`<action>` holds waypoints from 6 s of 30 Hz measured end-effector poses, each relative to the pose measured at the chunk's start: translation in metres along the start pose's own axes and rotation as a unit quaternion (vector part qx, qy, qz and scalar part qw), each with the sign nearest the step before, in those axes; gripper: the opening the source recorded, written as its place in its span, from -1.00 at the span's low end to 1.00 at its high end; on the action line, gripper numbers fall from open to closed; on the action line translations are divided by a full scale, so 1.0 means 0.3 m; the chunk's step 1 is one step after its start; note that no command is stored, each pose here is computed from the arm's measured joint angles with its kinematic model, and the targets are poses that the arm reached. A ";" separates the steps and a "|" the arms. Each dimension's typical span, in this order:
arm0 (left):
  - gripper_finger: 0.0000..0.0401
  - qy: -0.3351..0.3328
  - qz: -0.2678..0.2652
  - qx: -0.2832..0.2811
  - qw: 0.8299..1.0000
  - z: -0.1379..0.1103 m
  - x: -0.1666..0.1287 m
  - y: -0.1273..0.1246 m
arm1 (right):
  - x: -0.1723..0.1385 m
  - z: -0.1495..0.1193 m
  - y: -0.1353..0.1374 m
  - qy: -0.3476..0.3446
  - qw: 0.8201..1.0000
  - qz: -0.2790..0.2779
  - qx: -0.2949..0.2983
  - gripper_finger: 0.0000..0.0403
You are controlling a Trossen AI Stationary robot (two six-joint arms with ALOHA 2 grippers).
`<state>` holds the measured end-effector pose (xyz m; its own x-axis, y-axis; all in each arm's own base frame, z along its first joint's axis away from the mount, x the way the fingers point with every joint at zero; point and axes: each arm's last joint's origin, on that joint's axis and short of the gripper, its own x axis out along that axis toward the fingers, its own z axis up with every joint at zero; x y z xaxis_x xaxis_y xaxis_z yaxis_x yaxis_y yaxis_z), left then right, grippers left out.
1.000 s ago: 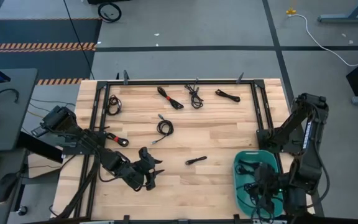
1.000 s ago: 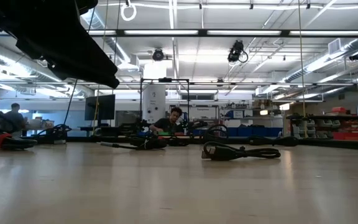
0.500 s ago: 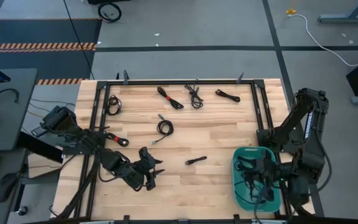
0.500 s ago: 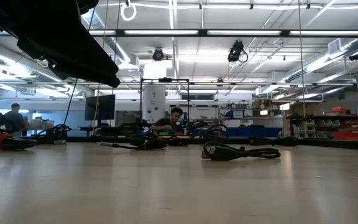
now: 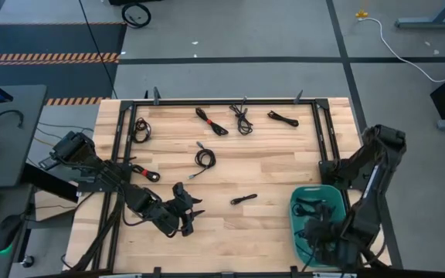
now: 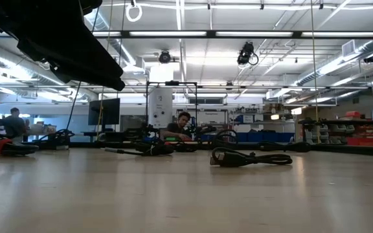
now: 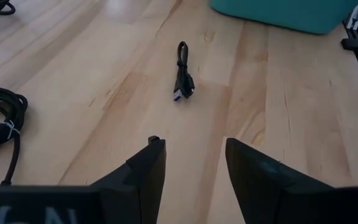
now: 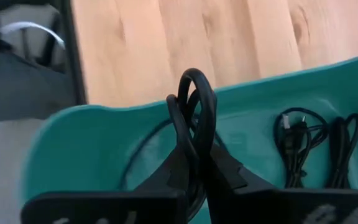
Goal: Pick and place USB-C Cables
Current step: Put the black charger cable into the blue bin
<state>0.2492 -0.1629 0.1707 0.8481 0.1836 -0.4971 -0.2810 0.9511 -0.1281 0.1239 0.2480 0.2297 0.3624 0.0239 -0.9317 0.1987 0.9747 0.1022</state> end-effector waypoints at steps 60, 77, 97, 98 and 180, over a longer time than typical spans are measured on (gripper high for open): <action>-0.14 -0.033 -0.021 0.019 0.999 0.015 -0.206 -0.030 | 0.460 0.732 -0.192 -0.185 0.973 0.012 -0.134 -0.26; -0.14 -0.032 -0.017 0.023 0.999 0.011 -0.208 -0.029 | 0.540 0.710 -0.344 -0.017 0.981 -0.008 -0.191 -0.35; -0.14 -0.027 -0.023 0.028 0.999 -0.003 -0.222 -0.035 | 0.291 0.648 -0.165 -0.193 0.966 -0.078 -0.153 -0.73; -0.14 -0.027 -0.023 0.028 0.999 -0.004 -0.224 -0.036 | 0.250 0.626 -0.130 -0.215 0.962 -0.066 -0.158 -0.73; -0.14 -0.048 -0.027 0.019 0.998 -0.011 -0.247 -0.053 | 0.344 0.683 -0.043 -0.314 0.945 -0.010 -0.091 -0.12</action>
<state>0.1894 -0.1925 0.2067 0.9010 0.1540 -0.4055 -0.2191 0.9684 -0.1189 0.3455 0.1924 0.2037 0.8400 -0.0761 -0.5372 0.0722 0.9970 -0.0284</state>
